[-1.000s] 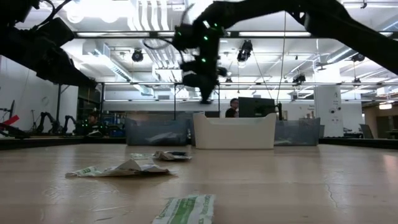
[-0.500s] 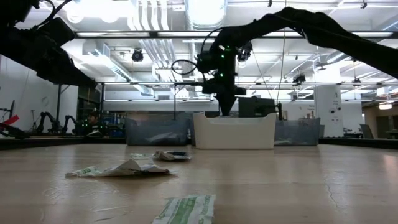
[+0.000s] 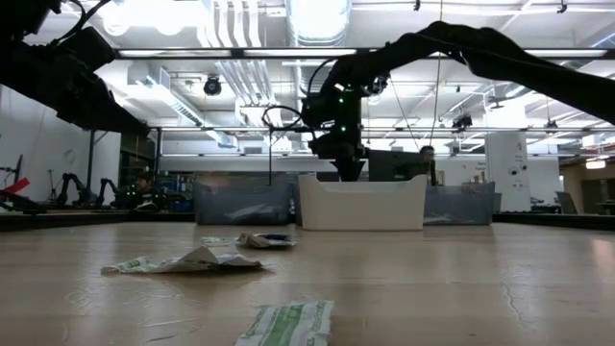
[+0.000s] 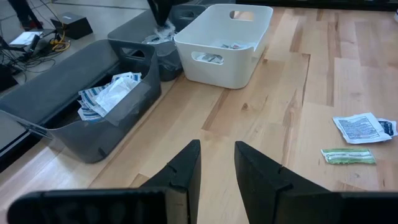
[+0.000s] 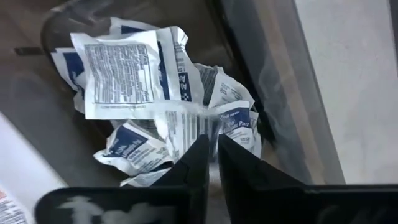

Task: Pick & Place First Aid Supplies
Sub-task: Put the blue alcohol pad into the middle gray bin, then put the top blue alcohol pad into the middle gray bin

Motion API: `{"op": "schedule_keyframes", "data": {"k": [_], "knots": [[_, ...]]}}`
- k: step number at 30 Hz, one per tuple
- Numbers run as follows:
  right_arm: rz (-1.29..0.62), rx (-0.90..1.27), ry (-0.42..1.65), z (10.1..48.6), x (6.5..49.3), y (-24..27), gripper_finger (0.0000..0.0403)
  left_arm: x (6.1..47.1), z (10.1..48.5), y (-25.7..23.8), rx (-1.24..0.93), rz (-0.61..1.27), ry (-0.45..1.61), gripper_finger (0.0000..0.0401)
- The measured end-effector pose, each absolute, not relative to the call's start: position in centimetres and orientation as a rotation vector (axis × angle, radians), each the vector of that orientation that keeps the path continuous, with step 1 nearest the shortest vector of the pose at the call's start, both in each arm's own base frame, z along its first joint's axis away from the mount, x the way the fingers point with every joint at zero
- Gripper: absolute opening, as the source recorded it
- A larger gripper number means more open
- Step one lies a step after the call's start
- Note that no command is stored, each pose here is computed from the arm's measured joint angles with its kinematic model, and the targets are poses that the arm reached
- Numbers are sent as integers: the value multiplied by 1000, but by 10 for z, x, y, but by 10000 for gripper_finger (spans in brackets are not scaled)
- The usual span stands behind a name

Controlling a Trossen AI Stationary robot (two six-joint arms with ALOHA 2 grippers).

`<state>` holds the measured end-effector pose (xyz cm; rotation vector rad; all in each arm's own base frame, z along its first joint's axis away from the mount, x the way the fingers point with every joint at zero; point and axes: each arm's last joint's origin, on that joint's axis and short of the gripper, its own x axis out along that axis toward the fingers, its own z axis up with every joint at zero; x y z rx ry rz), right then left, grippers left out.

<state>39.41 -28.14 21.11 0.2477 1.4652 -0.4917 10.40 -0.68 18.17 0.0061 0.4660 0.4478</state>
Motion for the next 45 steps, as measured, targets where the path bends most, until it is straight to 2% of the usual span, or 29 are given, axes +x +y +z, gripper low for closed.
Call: {"op": "schedule_keyframes", "data": {"k": [7, 16, 23, 30, 39, 45], "knots": [[-466, 220, 1480, 214, 394, -280, 76, 104, 182, -7, 6, 448, 466, 94], [-516, 308, 1475, 259, 383, -250, 98, 104, 182, -7, 9, 447, 467, 94], [-331, 425, 1318, 305, 389, -202, 79, 104, 182, -7, 15, 446, 469, 94], [-206, 414, 1262, 330, 403, -137, 52, 104, 182, -7, 11, 446, 468, 94], [54, 316, 1295, 328, 426, -40, 16, 104, 182, -7, 12, 446, 468, 94], [158, 221, 1249, 321, 440, 12, 13, 104, 182, -7, 7, 433, 470, 94]]}}
